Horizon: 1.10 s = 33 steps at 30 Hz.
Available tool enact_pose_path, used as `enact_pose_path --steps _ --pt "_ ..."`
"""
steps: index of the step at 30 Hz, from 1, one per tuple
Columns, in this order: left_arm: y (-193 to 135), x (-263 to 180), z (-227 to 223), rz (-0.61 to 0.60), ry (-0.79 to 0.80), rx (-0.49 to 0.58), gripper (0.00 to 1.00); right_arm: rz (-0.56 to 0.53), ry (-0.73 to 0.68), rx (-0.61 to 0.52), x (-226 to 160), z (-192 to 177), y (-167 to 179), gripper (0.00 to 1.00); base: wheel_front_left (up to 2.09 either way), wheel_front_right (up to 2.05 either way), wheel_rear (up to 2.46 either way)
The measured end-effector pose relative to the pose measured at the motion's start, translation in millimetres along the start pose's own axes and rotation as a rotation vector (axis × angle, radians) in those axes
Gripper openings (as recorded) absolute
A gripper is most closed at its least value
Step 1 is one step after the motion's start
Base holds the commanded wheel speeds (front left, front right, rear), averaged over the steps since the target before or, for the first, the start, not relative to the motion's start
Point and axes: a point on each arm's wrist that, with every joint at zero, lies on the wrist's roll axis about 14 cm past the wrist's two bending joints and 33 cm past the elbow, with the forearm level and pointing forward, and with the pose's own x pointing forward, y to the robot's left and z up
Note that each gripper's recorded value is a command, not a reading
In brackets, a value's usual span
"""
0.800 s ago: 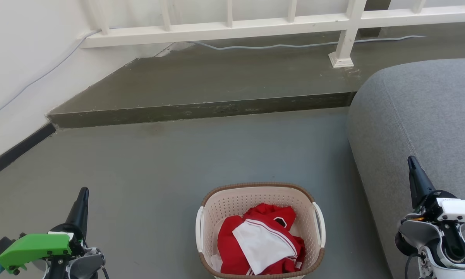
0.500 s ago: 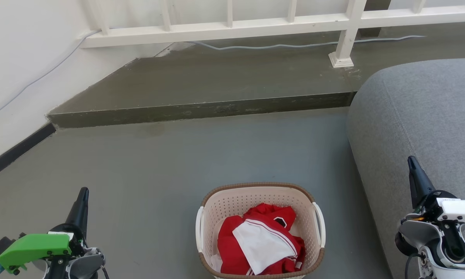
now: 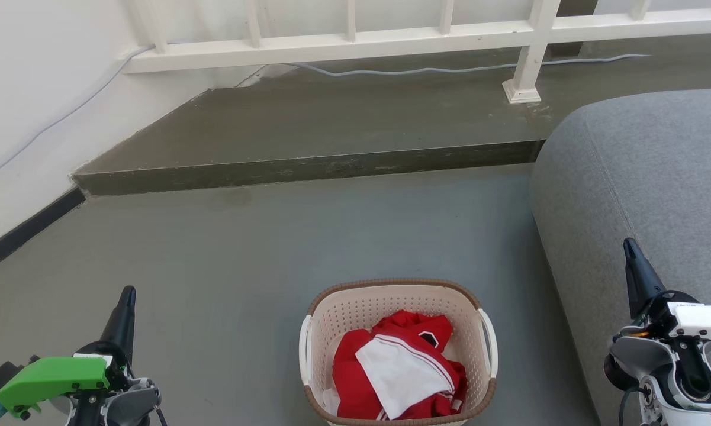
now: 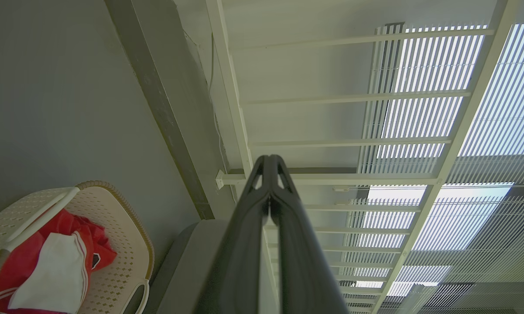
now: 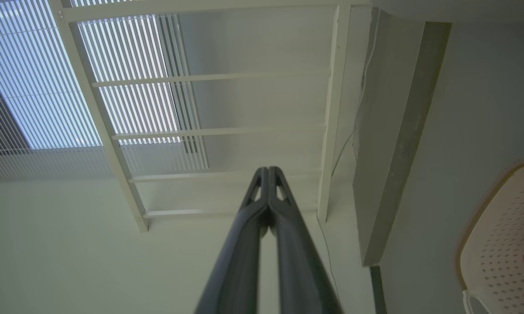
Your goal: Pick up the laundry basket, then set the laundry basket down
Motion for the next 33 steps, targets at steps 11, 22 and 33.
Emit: enact_pose_path --steps 11,22,33 --pt "0.0 0.0 0.0 0.000 0.000 0.000 0.00 0.000 0.000 0.000 0.0 0.0 0.0 0.00 0.00 0.00 0.00" --pt "0.0 0.0 0.0 0.000 0.000 0.000 0.00 0.000 0.000 0.000 0.0 0.0 0.0 0.00 0.00 0.00 0.00" --pt "0.0 0.0 0.0 0.000 0.000 0.000 0.00 0.000 0.000 0.000 0.0 0.0 0.0 0.00 0.00 0.00 0.00"
